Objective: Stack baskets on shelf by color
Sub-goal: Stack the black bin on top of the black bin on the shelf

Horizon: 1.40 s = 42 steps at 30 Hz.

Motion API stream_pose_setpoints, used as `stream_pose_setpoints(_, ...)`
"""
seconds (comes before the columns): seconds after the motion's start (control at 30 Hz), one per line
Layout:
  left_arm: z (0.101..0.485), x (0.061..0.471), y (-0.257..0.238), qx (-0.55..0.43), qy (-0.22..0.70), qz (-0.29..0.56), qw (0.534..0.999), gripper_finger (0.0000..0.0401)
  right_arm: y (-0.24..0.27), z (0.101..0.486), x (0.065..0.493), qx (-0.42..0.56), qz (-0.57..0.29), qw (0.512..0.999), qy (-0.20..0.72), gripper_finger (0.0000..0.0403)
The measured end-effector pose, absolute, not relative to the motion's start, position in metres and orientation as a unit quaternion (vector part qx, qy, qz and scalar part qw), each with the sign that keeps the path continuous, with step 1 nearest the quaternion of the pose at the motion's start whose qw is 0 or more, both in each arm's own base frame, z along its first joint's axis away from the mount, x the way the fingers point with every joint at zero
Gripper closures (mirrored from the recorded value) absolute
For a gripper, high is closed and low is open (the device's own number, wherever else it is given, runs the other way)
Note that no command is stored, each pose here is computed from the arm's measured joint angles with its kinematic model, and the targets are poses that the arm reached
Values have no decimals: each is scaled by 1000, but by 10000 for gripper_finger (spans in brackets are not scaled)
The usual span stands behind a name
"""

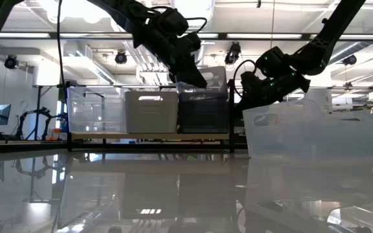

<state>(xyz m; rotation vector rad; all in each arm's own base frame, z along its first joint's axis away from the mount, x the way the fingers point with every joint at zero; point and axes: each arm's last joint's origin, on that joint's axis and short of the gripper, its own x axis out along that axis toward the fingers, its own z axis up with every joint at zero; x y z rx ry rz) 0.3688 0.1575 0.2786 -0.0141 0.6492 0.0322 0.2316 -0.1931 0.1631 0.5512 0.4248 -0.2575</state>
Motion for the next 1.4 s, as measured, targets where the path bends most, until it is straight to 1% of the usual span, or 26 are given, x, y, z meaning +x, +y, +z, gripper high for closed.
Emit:
stream_pose_setpoints(0.17, 284, 370, 159, 0, 313, 27, 949, 289, -193, 164, 231, 265, -126, 933, 210, 394)
stream_pose_setpoints(0.27, 294, 369, 158, 6, 319, 45, 947, 254, -189, 167, 227, 255, -135, 930, 226, 394)
stream_pose_setpoints(0.37, 308, 367, 153, 17, 327, 64, 943, 236, -184, 176, 218, 228, -168, 924, 257, 394)
stream_pose_setpoints(0.5, 321, 367, 143, 41, 331, 84, 939, 231, -174, 195, 202, 181, -212, 917, 285, 394)
stream_pose_setpoints(0.57, 326, 369, 140, 51, 314, 83, 944, 235, -169, 205, 196, 166, -223, 917, 285, 394)
stream_pose_setpoints(0.63, 331, 372, 140, 50, 287, 89, 953, 250, -166, 215, 192, 157, -228, 922, 272, 394)
stream_pose_setpoints(0.77, 330, 377, 142, 36, 245, 106, 963, 308, -161, 229, 186, 152, -232, 929, 245, 394)
stream_pose_setpoints(0.9, 308, 381, 142, 29, 243, 105, 964, 370, -158, 234, 183, 153, -234, 930, 239, 394)
stream_pose_setpoints(0.97, 296, 381, 142, 17, 251, 105, 962, 392, -158, 233, 183, 154, -234, 930, 240, 394)
stream_pose_setpoints(1.03, 287, 383, 142, 9, 243, 108, 964, 396, -158, 232, 183, 156, -234, 928, 243, 394)
stream_pose_setpoints(1.1, 280, 383, 142, 1, 245, 110, 963, 393, -158, 230, 184, 158, -233, 927, 247, 394)
stream_pose_setpoints(1.17, 279, 383, 142, 1, 238, 114, 965, 391, -157, 229, 184, 162, -232, 925, 254, 394)
stream_pose_setpoints(1.3, 296, 384, 142, 5, 217, 117, 969, 391, -156, 225, 183, 165, -230, 922, 263, 394)
stream_pose_setpoints(1.4, 319, 383, 145, 10, 184, 162, 969, 393, -156, 223, 183, 167, -230, 921, 266, 394)
